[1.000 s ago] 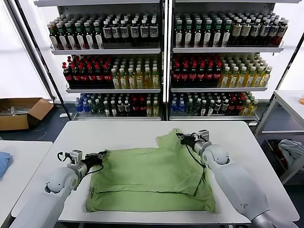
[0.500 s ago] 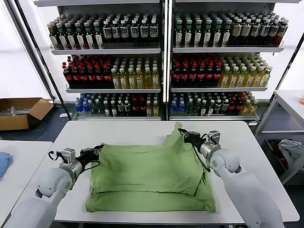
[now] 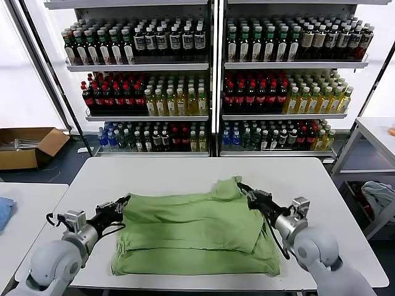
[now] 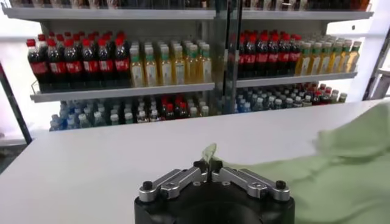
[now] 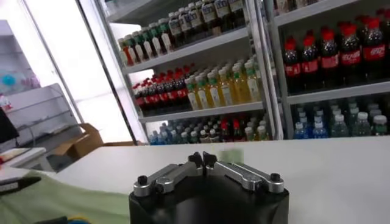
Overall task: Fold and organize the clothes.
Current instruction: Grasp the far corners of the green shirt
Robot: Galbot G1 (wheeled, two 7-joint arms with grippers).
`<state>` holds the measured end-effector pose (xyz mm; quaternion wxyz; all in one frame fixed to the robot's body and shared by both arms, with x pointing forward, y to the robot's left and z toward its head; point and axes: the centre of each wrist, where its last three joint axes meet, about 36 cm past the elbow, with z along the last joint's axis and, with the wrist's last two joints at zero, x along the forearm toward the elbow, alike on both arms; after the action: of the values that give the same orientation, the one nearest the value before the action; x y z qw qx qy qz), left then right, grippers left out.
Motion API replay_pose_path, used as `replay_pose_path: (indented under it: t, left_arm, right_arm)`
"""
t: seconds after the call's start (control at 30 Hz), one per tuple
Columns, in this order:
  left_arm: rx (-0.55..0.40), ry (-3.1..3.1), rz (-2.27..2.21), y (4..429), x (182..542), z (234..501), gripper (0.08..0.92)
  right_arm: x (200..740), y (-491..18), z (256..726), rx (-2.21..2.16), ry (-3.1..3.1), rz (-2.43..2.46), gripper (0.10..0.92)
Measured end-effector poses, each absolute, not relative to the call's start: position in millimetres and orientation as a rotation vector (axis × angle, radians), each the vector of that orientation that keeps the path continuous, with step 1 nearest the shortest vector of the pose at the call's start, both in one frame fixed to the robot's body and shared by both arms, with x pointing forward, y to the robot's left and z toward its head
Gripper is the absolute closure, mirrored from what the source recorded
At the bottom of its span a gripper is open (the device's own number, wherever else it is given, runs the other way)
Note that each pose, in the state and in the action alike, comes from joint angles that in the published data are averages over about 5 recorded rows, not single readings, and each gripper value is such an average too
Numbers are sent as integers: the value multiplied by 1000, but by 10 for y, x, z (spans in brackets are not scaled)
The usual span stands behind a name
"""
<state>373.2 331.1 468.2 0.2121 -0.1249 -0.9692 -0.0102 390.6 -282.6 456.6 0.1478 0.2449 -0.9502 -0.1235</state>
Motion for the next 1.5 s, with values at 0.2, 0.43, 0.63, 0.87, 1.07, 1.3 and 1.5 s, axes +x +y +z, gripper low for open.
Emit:
replay_pose_path:
  t: [0.2,0.43,0.63,0.87,1.07,1.3,1.5]
  left_arm:
    - [-340,-2666,4,3262,3448,4637,910]
    - [-352,-2646,10,3210,3330,4609,910]
    - [-372,-2641,15,3182,3251,4624,910]
    - [-383,-2643,26,3157,3198,4640,910]
    - [-387,-2647,21,3168,3224,4646,910]
    - [-391,-2653,11,3206,3284,4655,910]
    - [-389,-2659,9,3224,3302,4667,910]
  right_arm:
    - [3642,-2898,4483,620,-2710,-327,895]
    - [3869,-2883,4381,506,-2695,-243,712]
    - [4287,-2749,4295,459,-2687,-203,539]
    - [4706,-2555,4192,437,-2664,-172,333]
    - [4947,-2407,4093,441,-2637,-159,263]
    - [5119,-2273,3993,448,-2606,-147,389]
    - [5181,-2230,3951,447,-2596,-140,563]
